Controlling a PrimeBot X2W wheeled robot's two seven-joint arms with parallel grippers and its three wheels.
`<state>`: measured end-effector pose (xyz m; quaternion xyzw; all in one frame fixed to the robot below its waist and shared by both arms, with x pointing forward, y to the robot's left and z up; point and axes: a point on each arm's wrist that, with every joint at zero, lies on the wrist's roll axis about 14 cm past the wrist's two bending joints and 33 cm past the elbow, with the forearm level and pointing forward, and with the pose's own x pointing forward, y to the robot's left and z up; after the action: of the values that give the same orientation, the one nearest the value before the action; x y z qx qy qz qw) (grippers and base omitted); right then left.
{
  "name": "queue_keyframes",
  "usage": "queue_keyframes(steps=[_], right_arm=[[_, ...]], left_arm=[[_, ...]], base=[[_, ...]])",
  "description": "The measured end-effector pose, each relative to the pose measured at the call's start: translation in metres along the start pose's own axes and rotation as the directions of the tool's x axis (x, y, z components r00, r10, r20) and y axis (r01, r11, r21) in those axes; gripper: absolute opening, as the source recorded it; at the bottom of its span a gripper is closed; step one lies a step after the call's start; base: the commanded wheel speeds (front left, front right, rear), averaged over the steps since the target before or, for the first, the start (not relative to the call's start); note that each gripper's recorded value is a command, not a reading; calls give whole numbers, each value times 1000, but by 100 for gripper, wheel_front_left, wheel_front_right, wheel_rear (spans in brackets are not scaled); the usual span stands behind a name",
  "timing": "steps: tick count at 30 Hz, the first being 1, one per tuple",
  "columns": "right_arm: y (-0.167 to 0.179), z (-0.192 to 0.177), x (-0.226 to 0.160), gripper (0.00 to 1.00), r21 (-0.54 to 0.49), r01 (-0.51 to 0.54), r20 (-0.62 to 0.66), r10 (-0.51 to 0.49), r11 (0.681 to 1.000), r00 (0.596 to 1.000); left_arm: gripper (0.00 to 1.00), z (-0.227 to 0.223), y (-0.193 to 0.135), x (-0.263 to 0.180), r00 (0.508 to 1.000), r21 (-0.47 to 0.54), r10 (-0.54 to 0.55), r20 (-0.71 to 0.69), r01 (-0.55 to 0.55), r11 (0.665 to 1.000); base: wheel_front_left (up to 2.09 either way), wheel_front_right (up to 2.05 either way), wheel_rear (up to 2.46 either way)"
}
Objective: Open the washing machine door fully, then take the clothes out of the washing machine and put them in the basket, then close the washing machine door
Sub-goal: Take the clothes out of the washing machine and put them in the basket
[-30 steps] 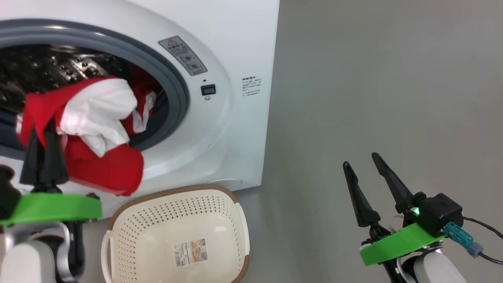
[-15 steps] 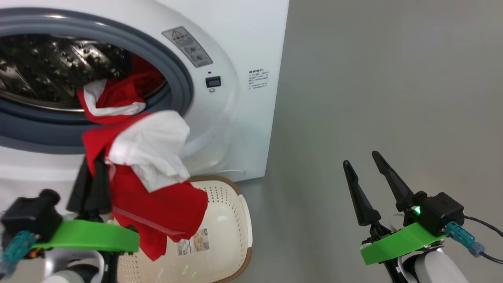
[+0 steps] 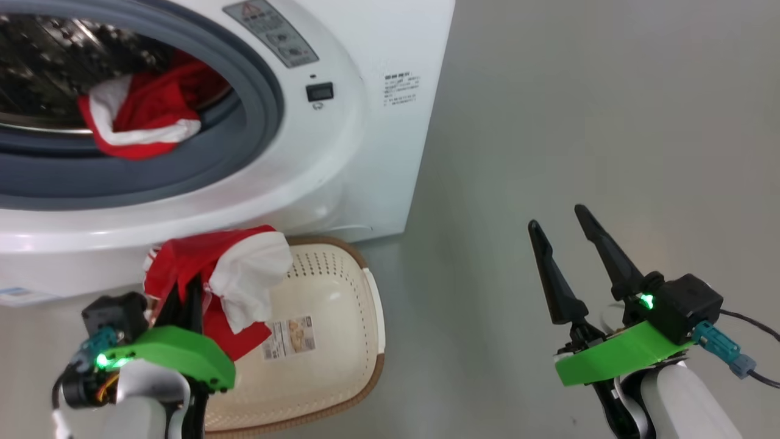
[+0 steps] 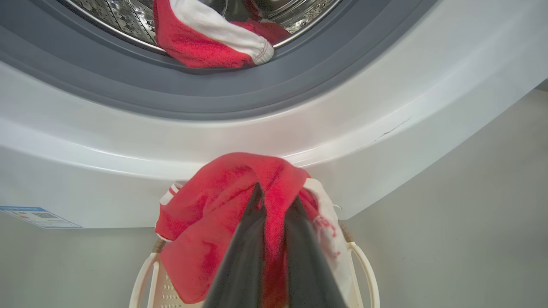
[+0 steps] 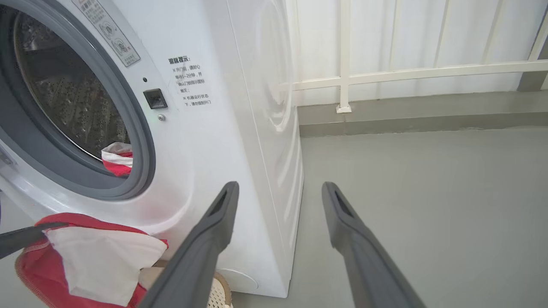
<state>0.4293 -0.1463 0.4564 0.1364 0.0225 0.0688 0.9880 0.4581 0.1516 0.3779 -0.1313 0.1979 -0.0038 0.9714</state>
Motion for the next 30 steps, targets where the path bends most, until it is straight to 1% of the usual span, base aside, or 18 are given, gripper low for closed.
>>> queue_keyframes(steps=[3,7,12,15,19,22,23,24,28,29,30], right_arm=[[-4,-8,4,100,3,10,-19,-10,1000,1000],[-8,-16,11,100,4,16,-35,-16,1000,999],[-16,-26,18,100,10,33,-54,-32,999,998],[-22,-34,19,100,6,47,-73,-46,999,996],[-29,-36,23,100,-2,63,-75,-63,998,995],[-36,-37,22,100,22,87,-77,-85,996,993],[-38,-38,21,100,24,94,-81,-92,995,993],[-40,-39,20,100,26,99,-84,-96,995,992],[-42,-42,17,100,29,108,-95,-105,994,990],[-43,-43,17,100,28,110,-98,-106,994,990],[-43,-43,16,100,27,112,-98,-109,993,989]], left_arm=[[0,-21,2,15,998,-6,5,-60,-6,1000],[0,-57,7,30,984,-18,26,-176,-30,999],[0,-93,15,47,955,1,46,-292,-48,999],[0,-113,13,55,933,-8,48,-358,-54,998],[0,-134,14,62,906,-30,55,-420,-74,997],[0,-150,11,64,880,-41,52,-472,-81,996],[5,-154,11,64,871,-38,54,-489,-83,996],[14,-159,13,64,862,-34,58,-503,-86,996],[44,-172,11,62,839,-33,46,-543,-75,997],[44,-174,9,62,835,-32,43,-548,-72,997],[64,-175,8,62,836,-31,42,-547,-71,997]], base=[[0,0,0],[0,0,0],[0,0,0],[0,0,0],[0,0,0],[0,0,0],[0,0,0],[0,0,0],[0,0,0],[0,0,0],[0,0,0]])
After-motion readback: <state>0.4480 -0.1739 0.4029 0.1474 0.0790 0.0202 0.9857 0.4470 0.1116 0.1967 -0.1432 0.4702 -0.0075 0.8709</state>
